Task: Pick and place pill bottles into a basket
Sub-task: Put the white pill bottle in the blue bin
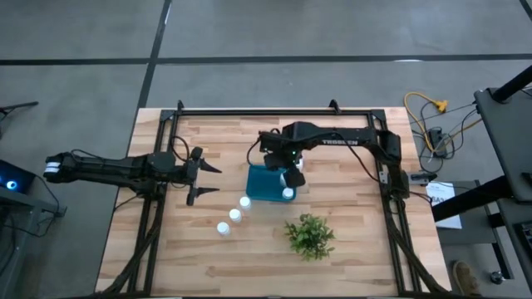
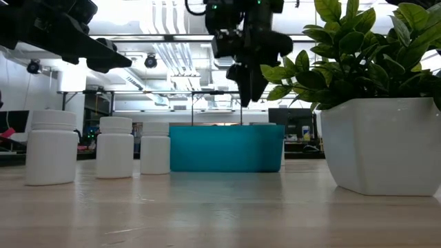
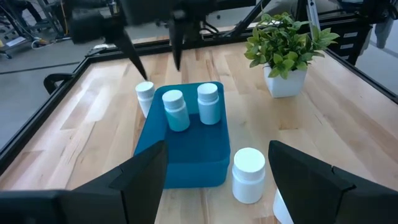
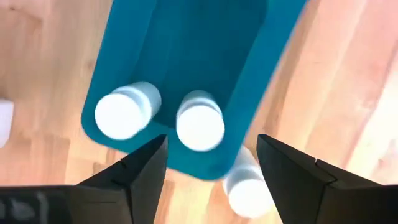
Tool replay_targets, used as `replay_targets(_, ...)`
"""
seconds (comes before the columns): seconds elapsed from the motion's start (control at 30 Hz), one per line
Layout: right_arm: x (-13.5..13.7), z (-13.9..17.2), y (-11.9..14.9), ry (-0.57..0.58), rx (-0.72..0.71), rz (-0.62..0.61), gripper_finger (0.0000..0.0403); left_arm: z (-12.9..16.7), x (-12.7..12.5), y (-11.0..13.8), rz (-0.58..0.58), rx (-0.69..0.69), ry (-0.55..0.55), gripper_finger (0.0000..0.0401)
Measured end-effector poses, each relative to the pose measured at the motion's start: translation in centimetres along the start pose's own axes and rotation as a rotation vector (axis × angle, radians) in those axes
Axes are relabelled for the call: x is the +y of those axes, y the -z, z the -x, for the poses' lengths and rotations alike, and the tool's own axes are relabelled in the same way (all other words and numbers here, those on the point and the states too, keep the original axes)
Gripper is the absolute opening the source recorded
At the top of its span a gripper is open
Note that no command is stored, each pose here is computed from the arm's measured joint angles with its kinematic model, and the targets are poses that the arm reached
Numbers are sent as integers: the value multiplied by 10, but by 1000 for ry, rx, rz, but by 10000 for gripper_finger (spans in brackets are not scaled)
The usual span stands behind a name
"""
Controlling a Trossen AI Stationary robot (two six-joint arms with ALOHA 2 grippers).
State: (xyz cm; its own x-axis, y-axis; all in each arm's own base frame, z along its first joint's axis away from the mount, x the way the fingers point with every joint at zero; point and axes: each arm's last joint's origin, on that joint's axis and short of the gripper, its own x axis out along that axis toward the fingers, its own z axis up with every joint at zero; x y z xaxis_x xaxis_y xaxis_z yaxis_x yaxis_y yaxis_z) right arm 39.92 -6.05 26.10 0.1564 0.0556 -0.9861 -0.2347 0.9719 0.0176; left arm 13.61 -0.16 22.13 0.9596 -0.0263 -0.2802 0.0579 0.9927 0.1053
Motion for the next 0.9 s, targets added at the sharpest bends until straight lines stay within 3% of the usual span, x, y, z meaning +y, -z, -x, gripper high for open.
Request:
replay_targets(0.33,-26,22,17,-18,-68,-94,219,0,0,0,4,3,1,261)
replay_targets(0.7,-26,-2,35,-71,9,-148,219,0,0,0,4,4,1,261)
replay_targets(0.9,-28,-6,38,-4,49,-150,219,0,0,1,4,5,1,261)
